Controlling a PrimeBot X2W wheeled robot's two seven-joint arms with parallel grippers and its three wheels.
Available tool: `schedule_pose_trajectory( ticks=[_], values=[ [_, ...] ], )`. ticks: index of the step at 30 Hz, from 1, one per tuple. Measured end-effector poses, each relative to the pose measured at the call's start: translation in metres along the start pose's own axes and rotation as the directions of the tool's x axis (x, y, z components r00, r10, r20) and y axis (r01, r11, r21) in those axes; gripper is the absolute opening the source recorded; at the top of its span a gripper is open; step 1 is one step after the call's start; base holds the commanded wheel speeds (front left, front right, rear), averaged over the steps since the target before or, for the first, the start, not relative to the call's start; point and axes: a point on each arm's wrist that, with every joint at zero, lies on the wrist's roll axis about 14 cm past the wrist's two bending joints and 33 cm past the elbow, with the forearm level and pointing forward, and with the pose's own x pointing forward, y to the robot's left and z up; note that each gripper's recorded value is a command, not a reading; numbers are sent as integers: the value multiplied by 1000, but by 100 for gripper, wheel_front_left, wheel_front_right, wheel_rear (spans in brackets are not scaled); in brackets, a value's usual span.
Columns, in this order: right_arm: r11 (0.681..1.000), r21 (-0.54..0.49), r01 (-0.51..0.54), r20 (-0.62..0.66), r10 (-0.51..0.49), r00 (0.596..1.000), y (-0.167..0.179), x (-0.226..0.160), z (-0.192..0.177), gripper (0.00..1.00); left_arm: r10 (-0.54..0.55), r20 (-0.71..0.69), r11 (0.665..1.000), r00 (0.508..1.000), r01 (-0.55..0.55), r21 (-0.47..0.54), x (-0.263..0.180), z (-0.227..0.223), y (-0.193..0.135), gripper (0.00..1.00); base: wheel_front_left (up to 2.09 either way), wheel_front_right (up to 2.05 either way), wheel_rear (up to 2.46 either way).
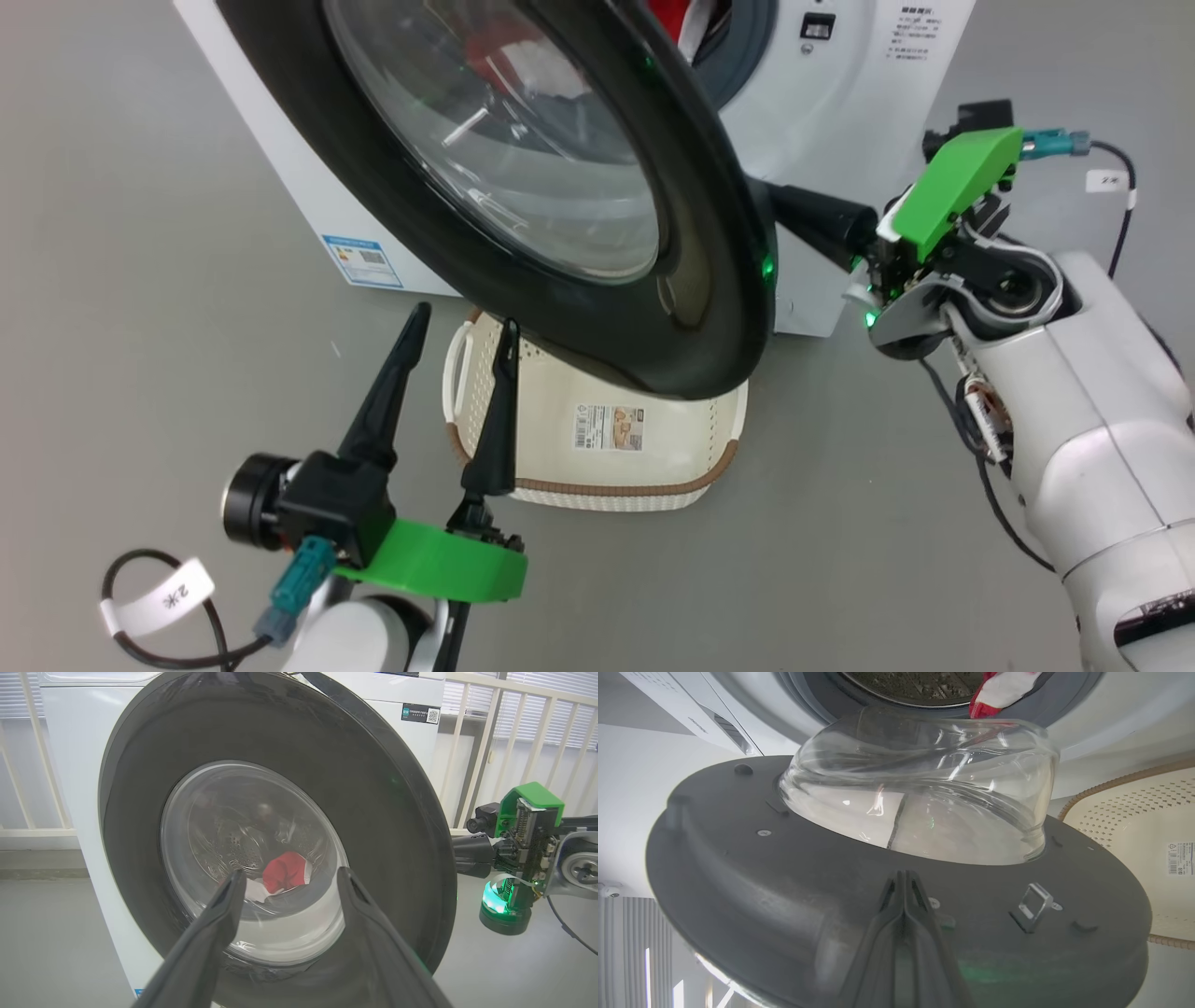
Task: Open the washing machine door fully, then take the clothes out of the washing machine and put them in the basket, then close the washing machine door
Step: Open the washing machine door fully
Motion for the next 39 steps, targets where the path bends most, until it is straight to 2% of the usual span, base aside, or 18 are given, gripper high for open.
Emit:
schedule_pose_trajectory(
  ticks=[22, 39],
  values=[
    [997, -57, -52, -153, 43, 987, 19, 9, -76, 0, 73, 28, 997, 997, -73, 8, -27, 21, 21, 100, 0, 0, 0],
    [995, -37, -93, -284, 79, 956, 24, 22, -132, 0, 137, 30, 990, 990, -137, 26, -43, 29, 41, 100, 0, 0, 0]
  ],
)
